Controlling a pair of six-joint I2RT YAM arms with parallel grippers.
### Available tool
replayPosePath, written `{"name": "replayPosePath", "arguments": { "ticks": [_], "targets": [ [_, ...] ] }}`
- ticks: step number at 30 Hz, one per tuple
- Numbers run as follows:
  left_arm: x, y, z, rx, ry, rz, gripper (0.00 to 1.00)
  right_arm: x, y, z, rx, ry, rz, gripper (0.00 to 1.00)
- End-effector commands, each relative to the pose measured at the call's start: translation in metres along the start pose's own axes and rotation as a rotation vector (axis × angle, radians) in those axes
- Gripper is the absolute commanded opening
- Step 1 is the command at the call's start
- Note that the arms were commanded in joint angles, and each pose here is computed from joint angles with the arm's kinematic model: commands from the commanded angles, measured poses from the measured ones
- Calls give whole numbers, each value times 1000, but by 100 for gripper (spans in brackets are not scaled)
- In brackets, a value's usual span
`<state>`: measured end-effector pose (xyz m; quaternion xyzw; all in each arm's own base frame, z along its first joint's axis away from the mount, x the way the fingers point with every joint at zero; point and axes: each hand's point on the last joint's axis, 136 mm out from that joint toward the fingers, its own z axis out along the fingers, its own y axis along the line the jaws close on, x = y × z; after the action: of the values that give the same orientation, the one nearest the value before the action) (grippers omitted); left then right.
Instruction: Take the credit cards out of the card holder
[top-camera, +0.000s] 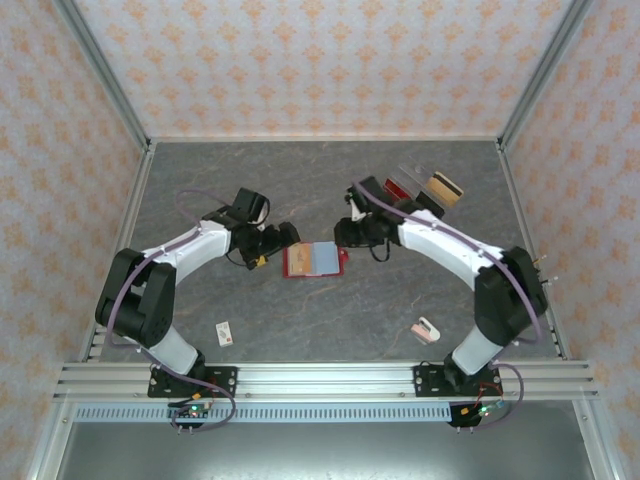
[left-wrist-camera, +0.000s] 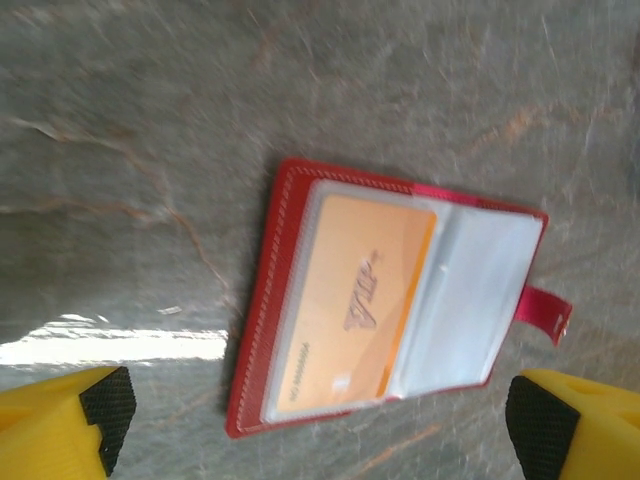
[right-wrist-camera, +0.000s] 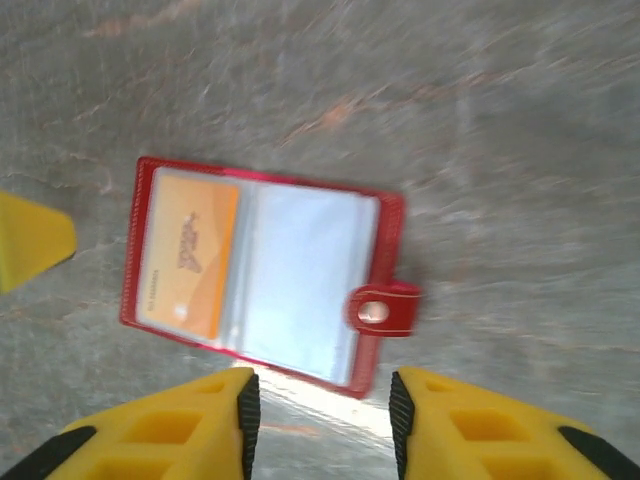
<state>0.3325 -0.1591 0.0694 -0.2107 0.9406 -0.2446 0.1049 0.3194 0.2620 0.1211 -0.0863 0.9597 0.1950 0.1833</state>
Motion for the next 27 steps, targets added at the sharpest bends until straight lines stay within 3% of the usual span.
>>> {"name": "replayPosePath", "arguments": {
  "ticks": [1, 8, 14, 17, 22, 27],
  "targets": [
    [-19, 6, -5, -15, -70, -31, 100, -14, 28, 12, -88, -8, 100, 45],
    [-21, 14, -8, -55, -88, -42, 100, -10, 54, 64, -232, 124, 243, 43],
    [-21, 15, -11, -53, -96, -44, 99, 1, 55, 91, -248, 205, 280, 38],
    [-21, 10, -10, -27, -92, -24, 93, 4, 55, 98, -252, 228, 278, 36],
    [-21, 7, -10, -13, -92, -14, 91, 8, 55, 107, -259, 257, 275, 32],
    [-15, -5, -6, 47, -61, 6, 69, 13, 52, 111, -249, 275, 271, 32]
  ]
}}
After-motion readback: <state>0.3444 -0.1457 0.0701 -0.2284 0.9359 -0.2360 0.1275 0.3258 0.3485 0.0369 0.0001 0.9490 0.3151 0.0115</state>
